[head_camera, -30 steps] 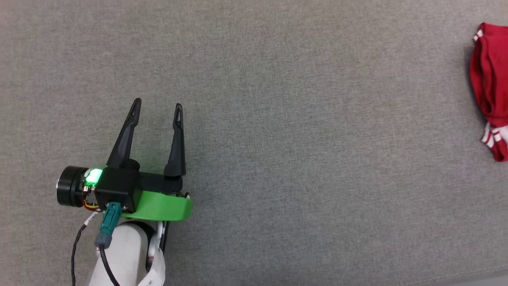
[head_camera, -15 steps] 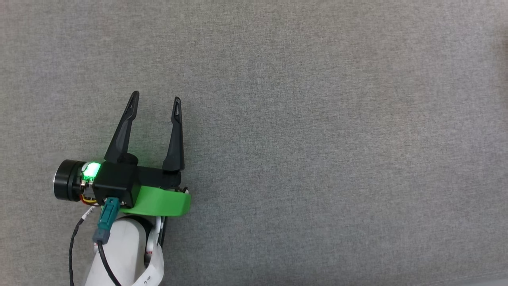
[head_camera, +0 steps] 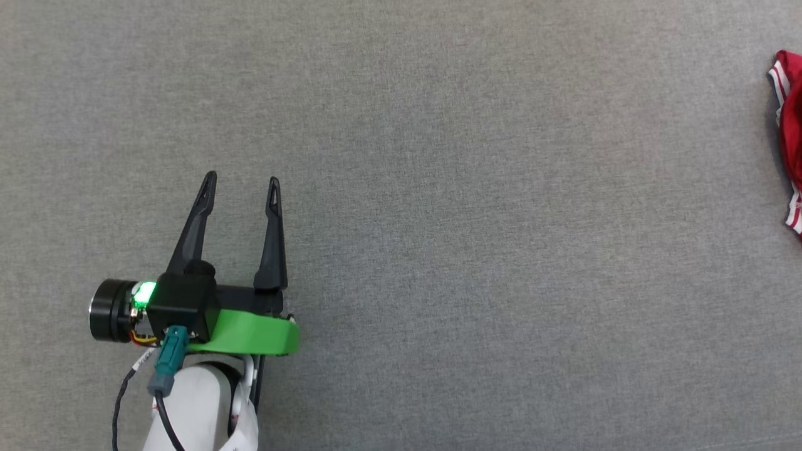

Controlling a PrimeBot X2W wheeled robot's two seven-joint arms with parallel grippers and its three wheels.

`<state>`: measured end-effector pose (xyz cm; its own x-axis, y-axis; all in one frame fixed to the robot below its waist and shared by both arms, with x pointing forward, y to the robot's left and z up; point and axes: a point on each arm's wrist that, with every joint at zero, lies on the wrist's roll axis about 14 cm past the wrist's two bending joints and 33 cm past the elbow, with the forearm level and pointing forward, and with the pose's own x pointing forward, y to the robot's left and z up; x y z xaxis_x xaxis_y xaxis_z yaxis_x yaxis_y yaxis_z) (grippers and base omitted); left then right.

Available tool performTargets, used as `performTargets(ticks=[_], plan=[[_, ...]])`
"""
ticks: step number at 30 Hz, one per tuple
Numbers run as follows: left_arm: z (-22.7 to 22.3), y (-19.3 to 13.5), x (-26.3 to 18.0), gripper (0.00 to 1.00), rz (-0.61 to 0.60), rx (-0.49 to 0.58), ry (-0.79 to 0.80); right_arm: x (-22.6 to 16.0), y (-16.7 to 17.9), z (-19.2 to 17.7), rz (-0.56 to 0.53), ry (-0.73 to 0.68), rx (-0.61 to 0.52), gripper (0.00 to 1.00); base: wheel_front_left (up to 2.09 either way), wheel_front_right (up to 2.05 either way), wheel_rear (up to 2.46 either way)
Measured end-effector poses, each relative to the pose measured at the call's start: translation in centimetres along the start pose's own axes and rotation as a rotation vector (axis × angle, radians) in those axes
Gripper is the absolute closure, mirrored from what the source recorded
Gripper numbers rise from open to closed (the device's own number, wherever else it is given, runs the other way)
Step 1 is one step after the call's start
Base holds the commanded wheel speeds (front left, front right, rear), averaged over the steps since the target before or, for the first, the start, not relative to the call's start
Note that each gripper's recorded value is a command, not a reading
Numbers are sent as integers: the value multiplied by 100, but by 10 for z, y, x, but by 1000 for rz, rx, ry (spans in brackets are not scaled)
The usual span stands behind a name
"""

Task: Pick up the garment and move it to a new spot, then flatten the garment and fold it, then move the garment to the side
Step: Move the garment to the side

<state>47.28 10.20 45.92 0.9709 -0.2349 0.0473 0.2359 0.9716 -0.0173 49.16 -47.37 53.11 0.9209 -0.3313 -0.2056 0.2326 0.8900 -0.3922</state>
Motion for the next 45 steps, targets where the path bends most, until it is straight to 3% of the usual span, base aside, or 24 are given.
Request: performTargets(ticks=[5, 10, 16, 17, 24, 31, 45], plan=[[10, 4, -20, 0, 34, -1, 5, -7, 15, 56, 22, -227, 46, 0, 0, 0, 0], [22, 12, -37, 0, 70, 8, -5, -29, 52, 117, 87, -460, 106, 0, 0, 0, 0], [38, 24, -57, 0, 117, 24, -26, -75, 109, 136, 168, -607, 172, 0, 0, 0, 0], [44, 30, -68, 0, 143, 29, -33, -99, 137, 142, 208, -656, 217, 0, 0, 0, 0], [58, 41, -90, 0, 193, 42, -58, -146, 199, 126, 324, -632, 332, 0, 0, 0, 0], [66, 50, -108, 0, 228, 51, -73, -176, 233, 97, 384, -542, 424, 0, 0, 0, 0], [70, 51, -134, 0, 247, 18, -83, -214, 253, 65, 427, -453, 475, 0, 0, 0, 0]])
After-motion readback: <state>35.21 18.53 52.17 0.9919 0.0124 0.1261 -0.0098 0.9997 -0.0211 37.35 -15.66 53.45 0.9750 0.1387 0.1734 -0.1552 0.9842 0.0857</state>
